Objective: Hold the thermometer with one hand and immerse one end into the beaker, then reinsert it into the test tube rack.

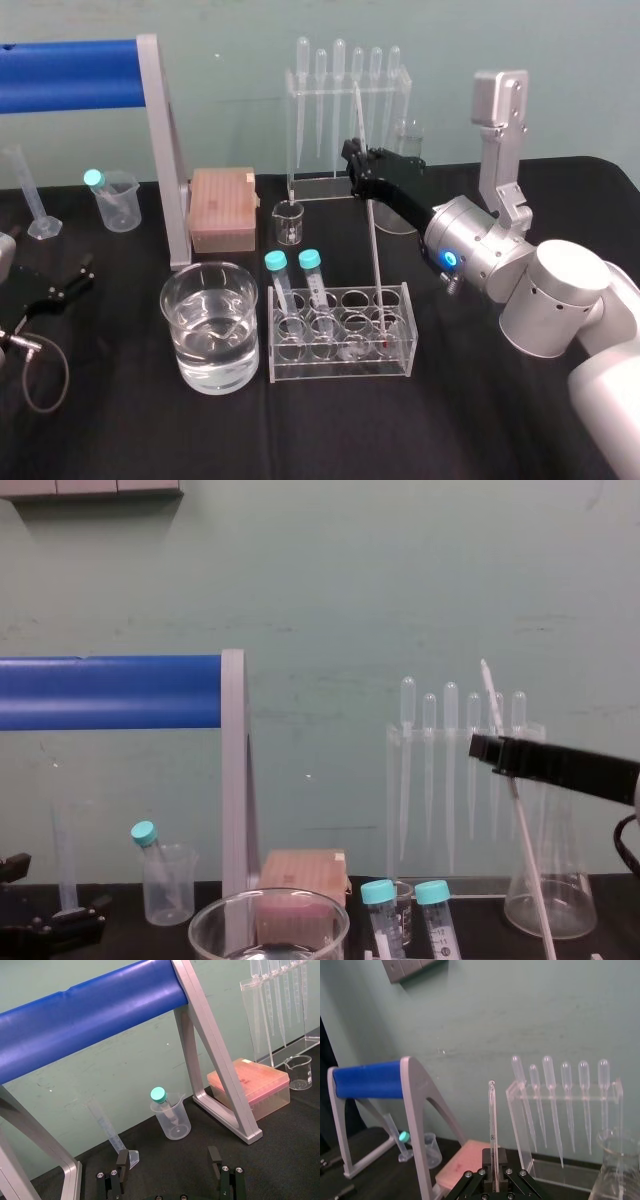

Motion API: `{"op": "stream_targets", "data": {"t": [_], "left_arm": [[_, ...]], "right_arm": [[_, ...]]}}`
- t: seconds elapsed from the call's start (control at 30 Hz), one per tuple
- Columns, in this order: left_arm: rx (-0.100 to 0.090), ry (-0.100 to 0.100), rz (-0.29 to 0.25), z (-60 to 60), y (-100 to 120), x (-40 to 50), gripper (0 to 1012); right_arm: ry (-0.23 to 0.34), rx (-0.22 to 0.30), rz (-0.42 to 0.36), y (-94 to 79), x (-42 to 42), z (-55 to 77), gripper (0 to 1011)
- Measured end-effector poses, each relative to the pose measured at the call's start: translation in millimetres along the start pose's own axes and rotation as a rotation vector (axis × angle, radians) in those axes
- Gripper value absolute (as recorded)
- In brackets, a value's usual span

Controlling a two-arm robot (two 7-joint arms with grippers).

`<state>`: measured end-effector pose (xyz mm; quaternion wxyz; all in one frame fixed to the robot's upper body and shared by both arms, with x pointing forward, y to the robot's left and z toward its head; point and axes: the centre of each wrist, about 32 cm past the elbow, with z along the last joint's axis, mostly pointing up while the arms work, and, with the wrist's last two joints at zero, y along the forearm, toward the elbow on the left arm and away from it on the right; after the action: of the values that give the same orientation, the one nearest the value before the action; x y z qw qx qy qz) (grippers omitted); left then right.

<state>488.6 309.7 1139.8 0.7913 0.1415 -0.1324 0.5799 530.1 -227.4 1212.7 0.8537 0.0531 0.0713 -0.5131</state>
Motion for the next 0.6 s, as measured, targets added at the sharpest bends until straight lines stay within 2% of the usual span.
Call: {"op": "stream_targets", "data": {"t": [0.23,0.3,0.33,0.57,0.6], "left_arm": [[0.0,0.0,0.0,0.0,0,0.0,1008],[0.0,0.0,0.0,0.0,0,0.0,1008],[0.0,0.0,0.0,0.0,0,0.0,1008],[0.0,0.0,0.0,0.0,0,0.0,1008],[0.0,0.0,0.0,0.0,0,0.0,1008]], "right_arm": [[0.005,0.079,0.014,-1.2,0.9,8.0,56],[0.005,0.12,0.031,-1.3,1.2,14.4,55],[0.005,0.12,0.031,-1.3,1.2,14.4,56],[0.005,0.229,0.088,4.2,1.8,37.1,55],[0.005,0.257,0.103,6.1,1.9,42.1,55]]}}
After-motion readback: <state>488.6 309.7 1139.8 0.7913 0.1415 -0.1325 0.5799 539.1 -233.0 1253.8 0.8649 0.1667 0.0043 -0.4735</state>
